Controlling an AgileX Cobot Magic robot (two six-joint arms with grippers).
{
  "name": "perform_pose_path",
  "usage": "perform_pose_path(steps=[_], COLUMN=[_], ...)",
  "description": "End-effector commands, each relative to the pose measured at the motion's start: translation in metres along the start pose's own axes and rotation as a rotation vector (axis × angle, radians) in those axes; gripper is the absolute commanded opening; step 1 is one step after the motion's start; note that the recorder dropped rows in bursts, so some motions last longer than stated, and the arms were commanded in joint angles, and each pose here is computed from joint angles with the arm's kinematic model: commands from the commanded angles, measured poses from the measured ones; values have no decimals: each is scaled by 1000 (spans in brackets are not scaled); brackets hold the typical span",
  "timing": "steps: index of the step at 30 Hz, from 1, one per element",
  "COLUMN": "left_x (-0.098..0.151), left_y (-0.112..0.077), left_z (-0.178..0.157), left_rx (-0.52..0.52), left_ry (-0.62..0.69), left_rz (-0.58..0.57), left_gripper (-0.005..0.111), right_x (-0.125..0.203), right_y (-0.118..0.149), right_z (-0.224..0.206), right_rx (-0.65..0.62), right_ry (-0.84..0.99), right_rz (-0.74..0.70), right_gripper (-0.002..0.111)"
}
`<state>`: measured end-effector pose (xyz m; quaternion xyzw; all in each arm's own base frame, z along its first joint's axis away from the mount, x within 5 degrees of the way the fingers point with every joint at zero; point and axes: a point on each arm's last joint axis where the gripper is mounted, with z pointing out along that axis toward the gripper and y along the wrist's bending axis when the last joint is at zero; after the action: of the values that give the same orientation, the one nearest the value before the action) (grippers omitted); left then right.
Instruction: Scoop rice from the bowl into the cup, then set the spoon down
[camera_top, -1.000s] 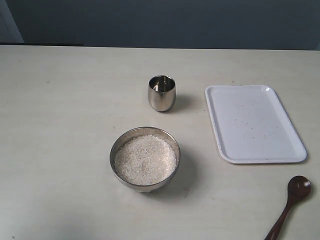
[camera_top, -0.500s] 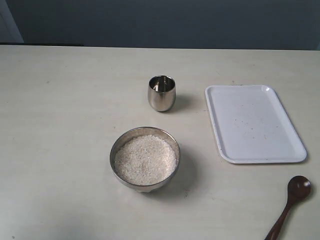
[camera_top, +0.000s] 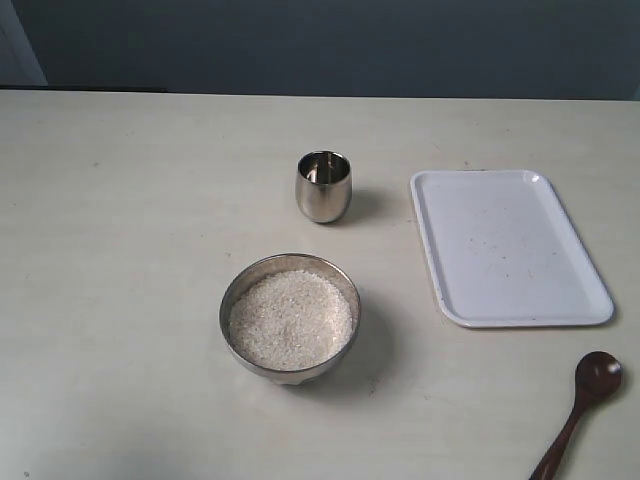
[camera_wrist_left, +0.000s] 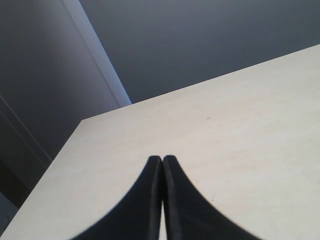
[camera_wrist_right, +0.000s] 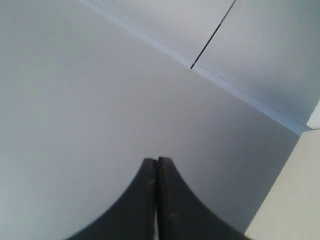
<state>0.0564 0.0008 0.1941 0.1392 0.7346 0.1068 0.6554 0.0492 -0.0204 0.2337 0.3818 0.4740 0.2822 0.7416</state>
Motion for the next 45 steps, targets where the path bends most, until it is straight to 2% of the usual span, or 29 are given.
perform_pose_path(steps=[1,2,4,6,9,10,12,16,19,23,26,30,34,39,42,45], left_x=[-1,-1,-1,-1,-1,-1,-1,-1,-1,-1,-1,-1,-1,-1,-1,-1], left_y=[0,0,0,0,0,0,0,0,0,0,0,0,0,0,0,0], left_z=[-1,-1,-1,-1,-1,-1,-1,-1,-1,-1,-1,-1,-1,-1,-1,-1], left_rx=[-1,-1,-1,-1,-1,-1,-1,-1,-1,-1,-1,-1,-1,-1,-1,-1], left_ry=[-11,-11,-11,-11,-13,-13,-13,-13,-13,-13,-13,-13,-13,-13,-13,-13], left_rz=[-7,-7,-7,-7,-7,-7,-7,-7,-7,-7,-7,-7,-7,-7,-7,-7], left_gripper=[0,0,0,0,0,0,0,0,0,0,0,0,0,0,0,0], right_x=[-26,-38,-64,-79,-81,-72,-58,-12,19,48,59,67,66,67,68,71], right_y=[67,88,123,141,152,146,141,122,99,61,49,50,54,59,51,32], right_z=[8,19,48,84,134,149,171,188,185,153,125,94,75,59,56,51], right_rx=[-49,26,200,382,554,630,616,535,560,642,665,636,678,742,785,920], right_ry=[148,233,367,525,776,917,994,1241,1391,1578,1656,1717,1677,1589,1589,1594], right_rz=[-476,-605,-768,-888,-946,-948,-949,-854,-829,-822,-765,-637,-583,-408,-454,-507], right_gripper=[-1,-1,-1,-1,-1,-1,-1,-1,-1,-1,-1,-1,-1,-1,-1,-1])
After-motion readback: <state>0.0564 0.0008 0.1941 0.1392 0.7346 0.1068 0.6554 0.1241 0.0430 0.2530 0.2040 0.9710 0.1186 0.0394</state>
